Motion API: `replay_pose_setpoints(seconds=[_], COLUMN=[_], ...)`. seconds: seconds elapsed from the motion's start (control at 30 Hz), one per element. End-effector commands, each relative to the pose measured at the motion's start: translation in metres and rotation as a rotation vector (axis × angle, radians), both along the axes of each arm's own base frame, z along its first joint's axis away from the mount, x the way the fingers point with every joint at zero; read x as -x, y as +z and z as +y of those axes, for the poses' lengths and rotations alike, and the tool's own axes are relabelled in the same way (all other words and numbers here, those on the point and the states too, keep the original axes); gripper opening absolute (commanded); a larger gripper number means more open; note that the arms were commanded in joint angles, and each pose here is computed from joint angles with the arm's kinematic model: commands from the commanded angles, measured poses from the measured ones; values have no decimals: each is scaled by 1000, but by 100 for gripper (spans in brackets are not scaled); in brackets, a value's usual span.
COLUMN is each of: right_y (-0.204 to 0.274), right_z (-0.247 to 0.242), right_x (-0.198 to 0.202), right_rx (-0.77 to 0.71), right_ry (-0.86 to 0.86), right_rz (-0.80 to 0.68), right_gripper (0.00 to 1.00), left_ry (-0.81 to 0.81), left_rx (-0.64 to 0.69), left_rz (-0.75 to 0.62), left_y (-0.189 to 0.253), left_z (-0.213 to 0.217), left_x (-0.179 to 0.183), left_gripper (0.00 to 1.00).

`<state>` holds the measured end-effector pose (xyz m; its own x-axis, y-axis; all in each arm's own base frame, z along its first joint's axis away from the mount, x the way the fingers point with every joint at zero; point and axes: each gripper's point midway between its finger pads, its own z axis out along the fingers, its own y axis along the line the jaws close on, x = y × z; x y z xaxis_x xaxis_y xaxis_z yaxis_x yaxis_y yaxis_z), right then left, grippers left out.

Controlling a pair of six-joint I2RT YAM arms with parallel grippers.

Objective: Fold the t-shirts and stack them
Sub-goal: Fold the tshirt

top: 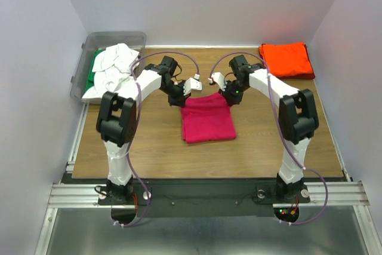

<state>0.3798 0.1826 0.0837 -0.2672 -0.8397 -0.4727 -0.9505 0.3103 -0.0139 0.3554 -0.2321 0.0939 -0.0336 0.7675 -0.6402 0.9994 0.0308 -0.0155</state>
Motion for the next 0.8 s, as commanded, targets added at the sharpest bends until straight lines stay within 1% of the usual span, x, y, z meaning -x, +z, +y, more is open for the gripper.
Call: replay_pose_setpoints(seconds=[0.0,0.07,0.13,0.17,0.2,0.27,0.33,0.37,0.4,0.43,0.47,0.53,0.57,0.6,0.63,0.67,0.7,0.73,0.77], right_y=[-21,-35,-44,-51,-43,-39,-33,-40,-37,-18,-15,-7,5,10,18,29,35,40,50], right_z=[14,16,17,15,18,19,22,18,19,25,24,23,23,22,22,22,20,20,23], right_x=[-25,-25,-19,-9,-2,18,54,77,88,99,108,121,121,119,115,111,105,102,94], right_rx=[-45,-48,-53,-52,-79,-93,-106,-98,-104,-144,-153,-169,-186,-185,-191,-203,-208,-213,-230], right_ry=[-9,-27,-53,-65,-84,-88,-91,-96,-101,-110,-122,-176,-196,-240,-251,-254,-268,-273,-274], right_rz=[-2,30,71,104,119,149,191,237,252,240,252,275,259,255,232,198,174,159,136], right_gripper=[1,1,1,1,1,0,1,1,1,1,0,0,4,11,20,39,46,52,55], left_ry=[80,83,87,84,74,63,46,36,28,21,3,15,20,29,35,52,64,67,82], left_rx=[-16,-28,-32,-33,-33,-17,-5,3,6,7,15,22,41,48,51,59,62,67,84], left_rz=[26,51,63,72,75,89,94,103,109,121,130,149,149,150,151,149,138,122,73], left_y=[-23,-39,-46,-47,-48,-42,-38,-34,-33,-33,-29,-26,-22,-20,-18,-12,-8,-3,10], left_z=[2,2,3,6,7,9,7,9,9,10,9,11,13,14,16,17,18,18,18], left_x=[-29,-28,-24,-16,-11,7,23,39,48,59,78,94,104,108,112,117,116,116,111], left_gripper=[0,0,0,0,0,0,0,0,0,0,0,0,2,10,16,22,30,35,38])
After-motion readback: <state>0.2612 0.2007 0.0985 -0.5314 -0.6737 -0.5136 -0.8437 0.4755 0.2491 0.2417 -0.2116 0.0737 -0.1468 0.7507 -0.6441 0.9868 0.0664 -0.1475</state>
